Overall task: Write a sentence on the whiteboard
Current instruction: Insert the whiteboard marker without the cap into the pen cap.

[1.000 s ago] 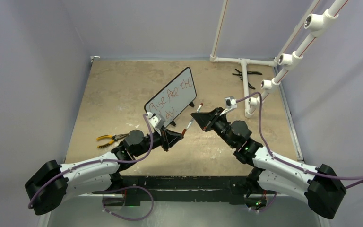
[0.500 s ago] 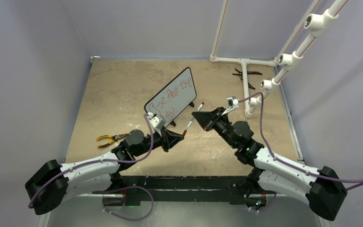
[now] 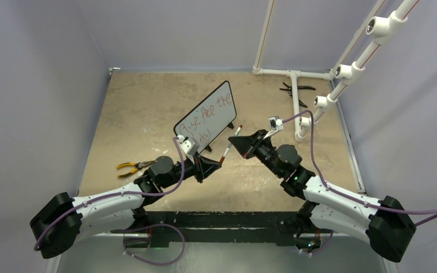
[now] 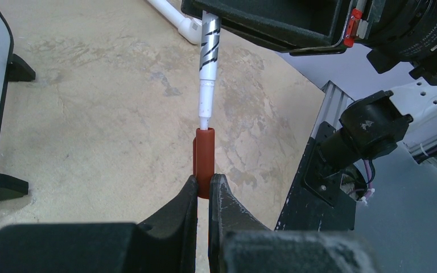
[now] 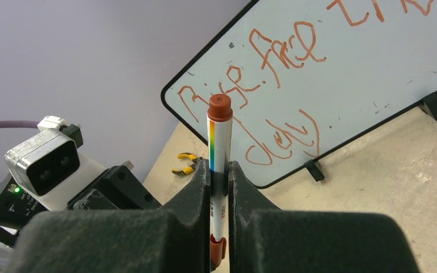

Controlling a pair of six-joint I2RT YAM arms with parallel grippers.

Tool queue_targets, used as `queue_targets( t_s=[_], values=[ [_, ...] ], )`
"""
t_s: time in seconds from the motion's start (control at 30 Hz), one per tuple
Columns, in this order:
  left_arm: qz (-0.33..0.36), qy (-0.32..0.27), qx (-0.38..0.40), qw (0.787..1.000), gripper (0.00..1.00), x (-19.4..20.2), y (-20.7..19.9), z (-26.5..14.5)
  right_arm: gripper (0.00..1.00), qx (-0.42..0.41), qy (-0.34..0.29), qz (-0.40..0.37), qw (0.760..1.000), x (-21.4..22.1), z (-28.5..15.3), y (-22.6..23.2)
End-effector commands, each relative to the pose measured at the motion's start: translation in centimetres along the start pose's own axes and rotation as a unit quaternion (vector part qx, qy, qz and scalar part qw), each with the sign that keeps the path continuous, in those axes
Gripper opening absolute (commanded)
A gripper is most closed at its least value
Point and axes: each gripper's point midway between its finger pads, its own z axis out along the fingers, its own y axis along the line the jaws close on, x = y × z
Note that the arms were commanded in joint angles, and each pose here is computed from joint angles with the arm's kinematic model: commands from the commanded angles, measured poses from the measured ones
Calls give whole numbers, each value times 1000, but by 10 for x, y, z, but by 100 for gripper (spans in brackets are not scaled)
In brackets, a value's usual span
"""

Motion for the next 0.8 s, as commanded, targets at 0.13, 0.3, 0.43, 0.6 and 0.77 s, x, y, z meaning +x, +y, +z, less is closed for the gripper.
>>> queue_targets(
  t_s=[0.13,0.3,0.43,0.6,0.77],
  values=[
    [3,-36,5,999,0,-20,-6,0,0,-35,14,-1,999,-1,4,18],
    [5,-44,-2,999,0,-24,-4,0,0,-38,36,3,999,10,4,17],
    [4,-51,-5,999,0,-28,-4,2,0,-38,37,12,998,13,3,15],
    [2,-59,-2,998,0,-35,-6,5,0,-43,61,27,997,27,2,13],
    [-4,-70,-5,998,0,-41,-6,7,0,-43,76,39,995,37,1,9]
  ],
)
